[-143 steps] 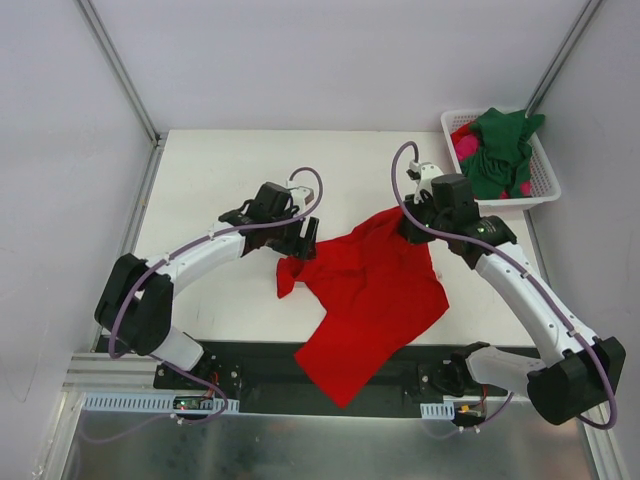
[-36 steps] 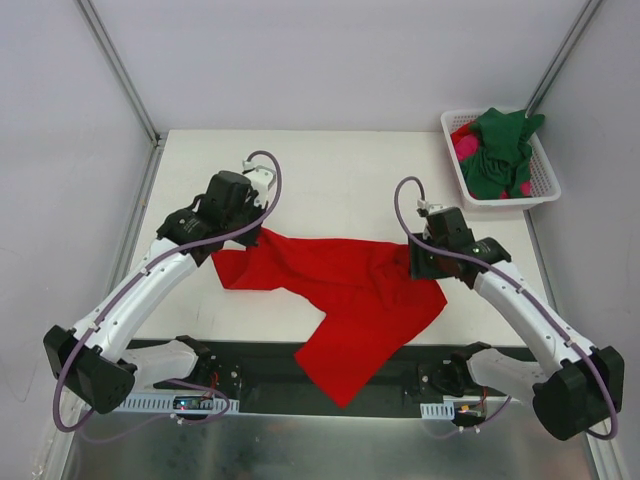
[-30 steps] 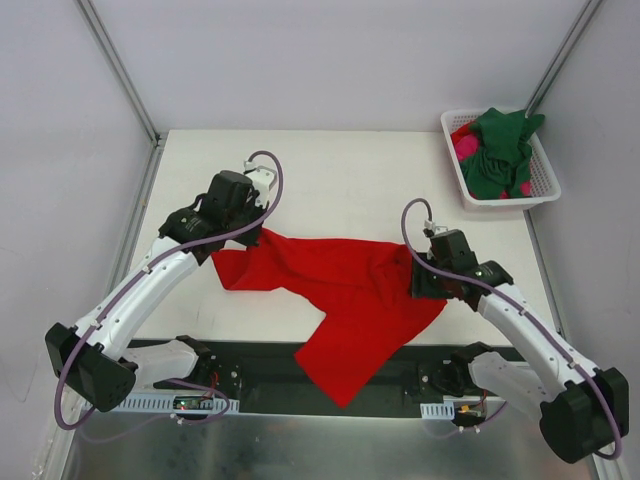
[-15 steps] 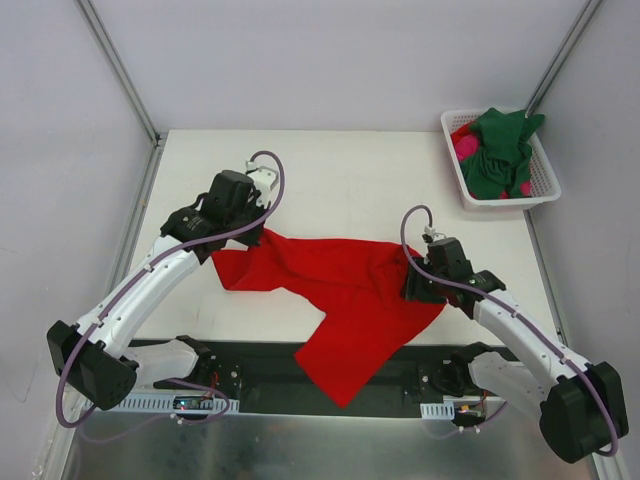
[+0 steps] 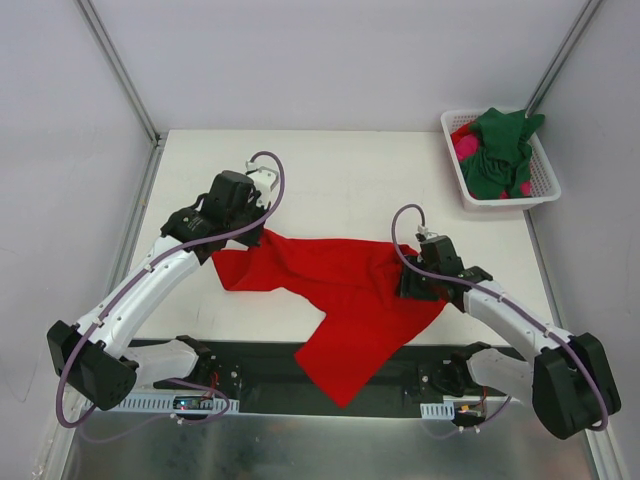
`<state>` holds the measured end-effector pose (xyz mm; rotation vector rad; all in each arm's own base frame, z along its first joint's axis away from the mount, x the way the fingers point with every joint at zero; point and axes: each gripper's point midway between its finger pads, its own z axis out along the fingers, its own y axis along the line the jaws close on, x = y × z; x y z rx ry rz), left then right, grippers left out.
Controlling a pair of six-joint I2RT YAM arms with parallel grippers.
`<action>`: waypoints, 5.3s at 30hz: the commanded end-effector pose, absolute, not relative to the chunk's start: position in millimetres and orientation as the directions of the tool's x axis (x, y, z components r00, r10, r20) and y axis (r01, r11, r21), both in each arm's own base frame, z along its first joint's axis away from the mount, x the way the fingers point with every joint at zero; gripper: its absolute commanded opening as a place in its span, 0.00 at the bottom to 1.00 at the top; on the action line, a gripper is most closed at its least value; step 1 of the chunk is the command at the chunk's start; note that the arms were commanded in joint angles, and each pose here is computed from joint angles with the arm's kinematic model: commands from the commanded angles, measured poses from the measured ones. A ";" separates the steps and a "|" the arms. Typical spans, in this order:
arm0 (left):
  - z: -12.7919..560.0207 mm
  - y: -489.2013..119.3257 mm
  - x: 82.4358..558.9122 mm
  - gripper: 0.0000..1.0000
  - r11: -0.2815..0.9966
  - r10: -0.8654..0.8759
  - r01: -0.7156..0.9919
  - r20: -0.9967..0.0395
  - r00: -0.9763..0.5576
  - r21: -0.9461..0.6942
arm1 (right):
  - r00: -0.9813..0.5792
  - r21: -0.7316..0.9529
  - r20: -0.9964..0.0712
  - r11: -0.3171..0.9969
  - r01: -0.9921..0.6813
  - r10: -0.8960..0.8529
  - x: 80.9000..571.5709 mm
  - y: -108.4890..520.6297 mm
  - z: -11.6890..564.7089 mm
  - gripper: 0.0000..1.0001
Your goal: Fold and stack the t-shirts
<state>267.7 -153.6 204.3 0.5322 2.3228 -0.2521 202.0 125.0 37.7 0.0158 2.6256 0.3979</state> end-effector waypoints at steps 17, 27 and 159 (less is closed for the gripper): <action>208.8 -149.2 270.1 0.00 0.897 0.297 0.443 -0.721 -0.626 -0.015 | -0.897 0.317 -0.437 0.944 -0.095 0.056 208.2 141.2 32.2 0.35; 207.3 -148.1 268.8 0.00 0.897 0.299 0.443 -0.721 -0.625 -0.013 | -0.873 0.351 -0.486 0.923 -0.159 0.034 210.0 152.1 60.6 0.01; 197.4 -145.1 263.3 0.00 0.890 0.296 0.454 -0.718 -0.630 -0.031 | -0.860 0.240 -0.448 0.893 -0.380 -0.245 128.2 282.2 27.6 0.46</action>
